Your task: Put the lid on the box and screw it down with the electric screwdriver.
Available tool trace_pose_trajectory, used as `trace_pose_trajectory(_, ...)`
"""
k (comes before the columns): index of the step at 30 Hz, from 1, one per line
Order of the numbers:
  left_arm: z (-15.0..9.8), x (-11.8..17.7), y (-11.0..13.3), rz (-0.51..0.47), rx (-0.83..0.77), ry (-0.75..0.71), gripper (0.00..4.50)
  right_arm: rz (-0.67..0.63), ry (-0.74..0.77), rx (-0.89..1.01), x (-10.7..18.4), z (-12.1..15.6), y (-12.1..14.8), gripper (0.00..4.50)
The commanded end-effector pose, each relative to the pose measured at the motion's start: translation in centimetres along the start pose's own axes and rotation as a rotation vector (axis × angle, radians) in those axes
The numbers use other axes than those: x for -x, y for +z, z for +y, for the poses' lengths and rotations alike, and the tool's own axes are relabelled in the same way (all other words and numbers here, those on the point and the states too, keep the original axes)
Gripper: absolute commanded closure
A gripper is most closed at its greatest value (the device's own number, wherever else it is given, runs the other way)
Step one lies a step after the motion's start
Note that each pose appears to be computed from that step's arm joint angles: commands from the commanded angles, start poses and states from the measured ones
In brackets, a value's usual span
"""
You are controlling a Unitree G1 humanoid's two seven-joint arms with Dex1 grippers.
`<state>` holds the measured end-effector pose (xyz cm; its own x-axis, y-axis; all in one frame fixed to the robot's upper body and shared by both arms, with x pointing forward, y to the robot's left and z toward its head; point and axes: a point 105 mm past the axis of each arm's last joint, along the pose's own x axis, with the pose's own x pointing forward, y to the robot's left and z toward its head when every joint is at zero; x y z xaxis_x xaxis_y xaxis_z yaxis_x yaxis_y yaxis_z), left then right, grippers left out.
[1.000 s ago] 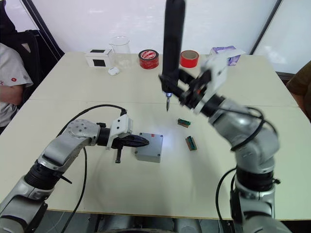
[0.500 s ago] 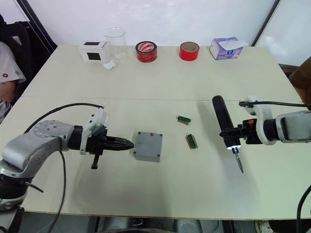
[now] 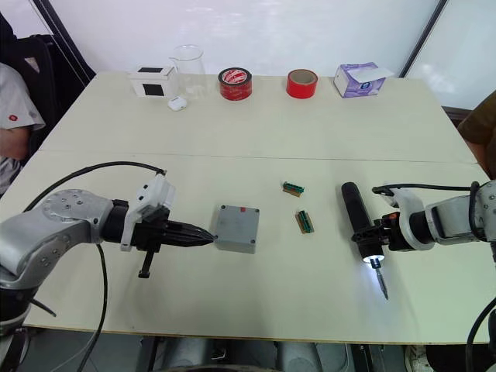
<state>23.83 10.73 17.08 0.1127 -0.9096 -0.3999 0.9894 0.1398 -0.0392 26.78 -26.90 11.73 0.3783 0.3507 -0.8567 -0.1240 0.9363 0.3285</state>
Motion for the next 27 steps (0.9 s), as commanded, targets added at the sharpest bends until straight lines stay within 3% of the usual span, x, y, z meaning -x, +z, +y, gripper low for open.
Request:
trace_pose_trajectory(1, 1.1, 0.8, -0.1, -0.008, -0.001, 0.064, 4.5, -0.031, -0.027, 0.0, 0.1, -0.2, 0.4, 2.71)
trace_pose_trajectory(3, 1.4, 0.9, -0.2, -0.012, 0.002, 0.082, 4.5, -0.033, -0.04, 0.001, -0.1, -0.4, 0.4, 1.7)
trace_pose_trajectory(4, 1.6, 1.0, -0.3, -0.013, 0.002, 0.087, 4.5, -0.033, -0.043, 0.002, -0.1, -0.4, 0.4, 1.57)
trace_pose_trajectory(8, 2.8, 1.7, -0.3, -0.034, 0.012, 0.153, 4.5, -0.043, -0.062, 0.031, -0.1, -0.3, 0.4, 0.17)
trace_pose_trajectory(9, 3.3, 2.0, -0.2, -0.041, 0.018, 0.176, 4.5, -0.056, -0.073, 0.055, 0.1, -0.1, 0.6, 0.04)
trace_pose_trajectory(13, 6.0, 4.2, -0.4, -0.058, 0.048, 0.318, 4.5, -0.267, -0.102, 0.292, 3.6, 1.7, 4.8, 0.04)
trace_pose_trajectory(17, 7.3, 4.1, -2.3, 0.024, 0.025, 0.371, 4.5, -0.411, 0.004, 0.592, 7.0, 6.2, 7.5, 0.04)
trace_pose_trajectory(22, 7.5, 1.5, -2.9, 0.039, 0.001, 0.342, 4.5, -0.361, 0.141, 0.917, 3.8, 10.6, 5.0, 0.04)
trace_pose_trajectory(27, 6.7, -0.9, -3.0, 0.043, -0.01, 0.271, 4.5, -0.283, 0.391, 1.007, -0.9, 14.6, 0.2, 0.04)
